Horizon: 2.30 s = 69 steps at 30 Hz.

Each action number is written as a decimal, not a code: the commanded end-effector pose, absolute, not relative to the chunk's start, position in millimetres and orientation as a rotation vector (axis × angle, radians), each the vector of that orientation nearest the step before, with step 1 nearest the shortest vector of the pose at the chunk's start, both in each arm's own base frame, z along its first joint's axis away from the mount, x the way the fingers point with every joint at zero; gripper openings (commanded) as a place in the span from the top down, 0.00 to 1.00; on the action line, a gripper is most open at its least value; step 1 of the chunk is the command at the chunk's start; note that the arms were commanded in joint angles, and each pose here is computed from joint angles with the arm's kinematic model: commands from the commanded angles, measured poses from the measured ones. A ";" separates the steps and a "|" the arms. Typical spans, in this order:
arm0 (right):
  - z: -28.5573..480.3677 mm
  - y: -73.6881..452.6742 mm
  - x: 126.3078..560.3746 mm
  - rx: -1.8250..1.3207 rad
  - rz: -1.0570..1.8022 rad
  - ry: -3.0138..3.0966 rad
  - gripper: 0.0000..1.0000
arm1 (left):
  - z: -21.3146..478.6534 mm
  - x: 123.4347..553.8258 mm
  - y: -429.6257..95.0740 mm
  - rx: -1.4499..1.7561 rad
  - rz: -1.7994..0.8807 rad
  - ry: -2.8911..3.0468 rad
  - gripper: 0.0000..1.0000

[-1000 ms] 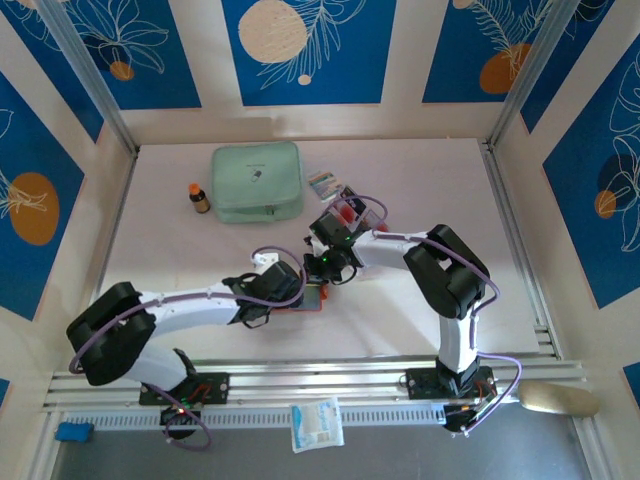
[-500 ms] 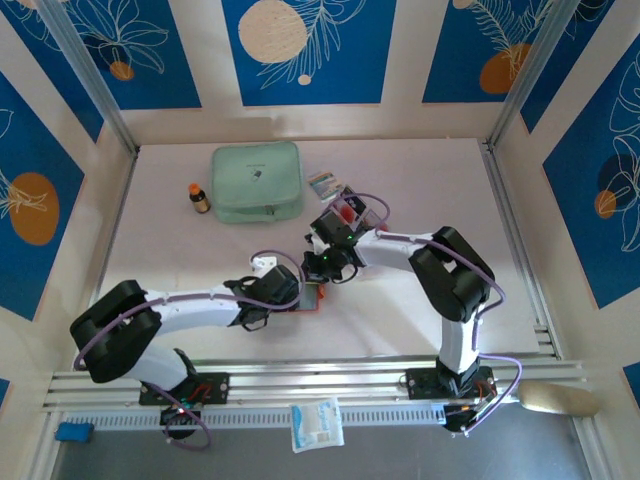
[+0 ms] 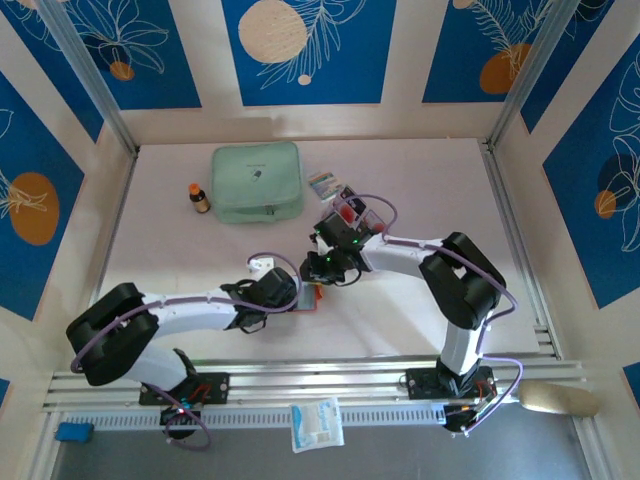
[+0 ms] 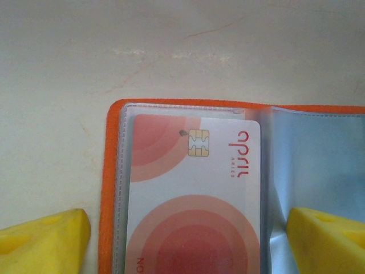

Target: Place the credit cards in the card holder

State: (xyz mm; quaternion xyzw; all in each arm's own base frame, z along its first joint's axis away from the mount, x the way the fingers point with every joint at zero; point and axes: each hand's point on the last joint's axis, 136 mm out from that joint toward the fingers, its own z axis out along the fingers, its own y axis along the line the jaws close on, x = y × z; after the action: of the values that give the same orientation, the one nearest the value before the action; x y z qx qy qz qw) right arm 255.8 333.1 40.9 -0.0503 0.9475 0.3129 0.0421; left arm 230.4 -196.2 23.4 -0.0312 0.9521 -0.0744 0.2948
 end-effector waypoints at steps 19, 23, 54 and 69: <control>31.3 355.1 252.8 -0.073 1.221 2.937 0.68 | 22.5 223.0 -185.0 -0.099 -0.192 2.517 0.11; 40.3 360.2 253.9 -0.078 1.261 2.921 0.68 | 29.9 224.2 -185.7 -0.101 -0.211 2.500 0.10; 74.0 428.2 246.6 -0.199 1.442 2.882 0.69 | 98.8 226.4 -147.9 -0.202 -0.241 2.304 0.06; 68.0 449.6 199.7 -0.276 1.451 2.929 0.69 | 120.1 222.1 -124.7 -0.259 -0.233 2.238 0.06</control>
State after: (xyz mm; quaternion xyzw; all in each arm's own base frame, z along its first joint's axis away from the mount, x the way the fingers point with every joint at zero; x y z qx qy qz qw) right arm 235.9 449.1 75.0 -0.0686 0.8886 0.4526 -0.0285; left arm 211.6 -132.9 105.1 -0.0734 0.9128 -0.0973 0.3899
